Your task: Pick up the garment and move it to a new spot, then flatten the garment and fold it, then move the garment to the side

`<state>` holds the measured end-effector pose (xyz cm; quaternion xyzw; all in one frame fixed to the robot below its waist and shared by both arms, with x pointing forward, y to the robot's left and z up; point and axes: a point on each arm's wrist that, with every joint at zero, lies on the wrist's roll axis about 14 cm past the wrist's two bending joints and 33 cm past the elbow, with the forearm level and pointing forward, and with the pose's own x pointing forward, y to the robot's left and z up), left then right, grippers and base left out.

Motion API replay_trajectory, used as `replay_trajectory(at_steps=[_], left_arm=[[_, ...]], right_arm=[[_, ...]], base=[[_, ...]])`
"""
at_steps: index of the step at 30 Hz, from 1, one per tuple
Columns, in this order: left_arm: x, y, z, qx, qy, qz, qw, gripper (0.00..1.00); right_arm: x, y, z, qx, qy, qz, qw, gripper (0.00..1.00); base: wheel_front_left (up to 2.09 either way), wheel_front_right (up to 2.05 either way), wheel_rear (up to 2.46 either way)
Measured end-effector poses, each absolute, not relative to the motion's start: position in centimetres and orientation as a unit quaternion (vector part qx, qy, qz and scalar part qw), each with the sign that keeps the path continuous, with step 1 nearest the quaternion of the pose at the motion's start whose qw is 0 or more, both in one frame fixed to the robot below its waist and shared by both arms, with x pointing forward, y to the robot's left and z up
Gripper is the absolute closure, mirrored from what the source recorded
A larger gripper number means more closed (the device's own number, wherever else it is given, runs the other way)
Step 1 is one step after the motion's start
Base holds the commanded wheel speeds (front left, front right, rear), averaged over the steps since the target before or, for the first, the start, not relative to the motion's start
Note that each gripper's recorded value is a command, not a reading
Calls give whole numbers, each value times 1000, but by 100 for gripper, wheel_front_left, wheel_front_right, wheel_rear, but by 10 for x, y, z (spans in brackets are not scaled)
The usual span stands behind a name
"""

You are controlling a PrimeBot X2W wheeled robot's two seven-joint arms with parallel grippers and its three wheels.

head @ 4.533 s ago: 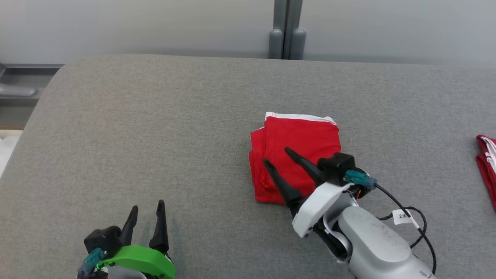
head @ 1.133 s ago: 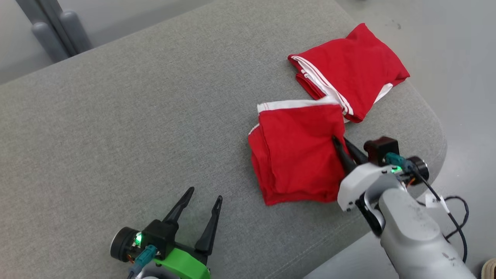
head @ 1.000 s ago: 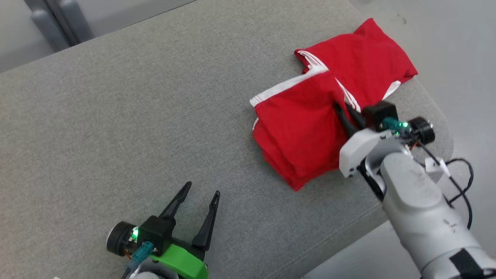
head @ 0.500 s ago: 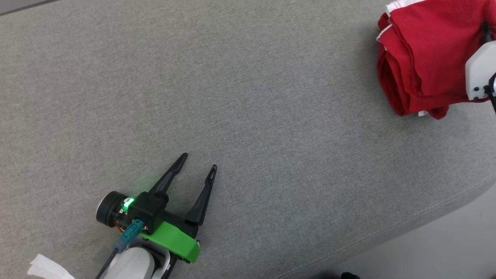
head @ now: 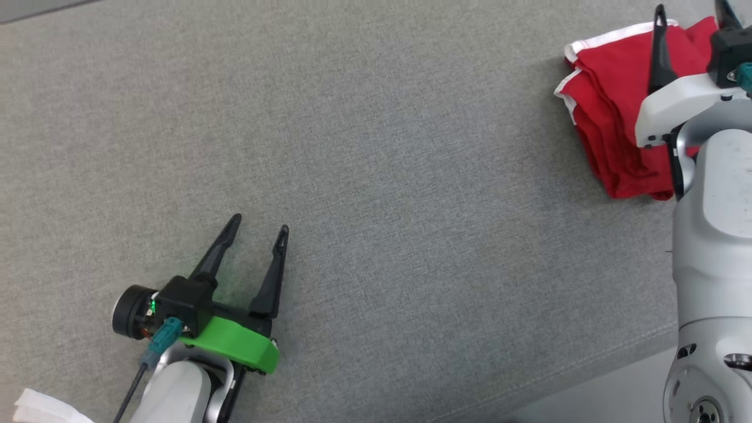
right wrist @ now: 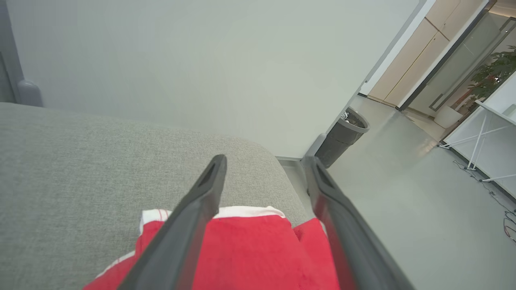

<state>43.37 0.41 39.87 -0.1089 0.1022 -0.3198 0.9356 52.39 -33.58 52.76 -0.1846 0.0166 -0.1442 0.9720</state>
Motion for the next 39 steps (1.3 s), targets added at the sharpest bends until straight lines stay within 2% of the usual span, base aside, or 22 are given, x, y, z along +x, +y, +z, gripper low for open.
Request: replay_trajectory(at_steps=[6,14,25,39], left_arm=[[444,23,417,-99,78,-278,952,0],[443,76,429,-79,65,-191,976,0],[410,156,436,-57,64,-67,994,0],[370,175,452,-87,42,-28,995,0]], right_arm=[[521,-283,542,-81,-38,-81,993,0],[489,-234,526,22,-44,-30,998,0],[442,-189,500,64,-13,20,998,0],[398,-169,487,91,1,40,995,0]], base=[[0,0,0],[0,0,0],[0,0,0],[0,0,0]])
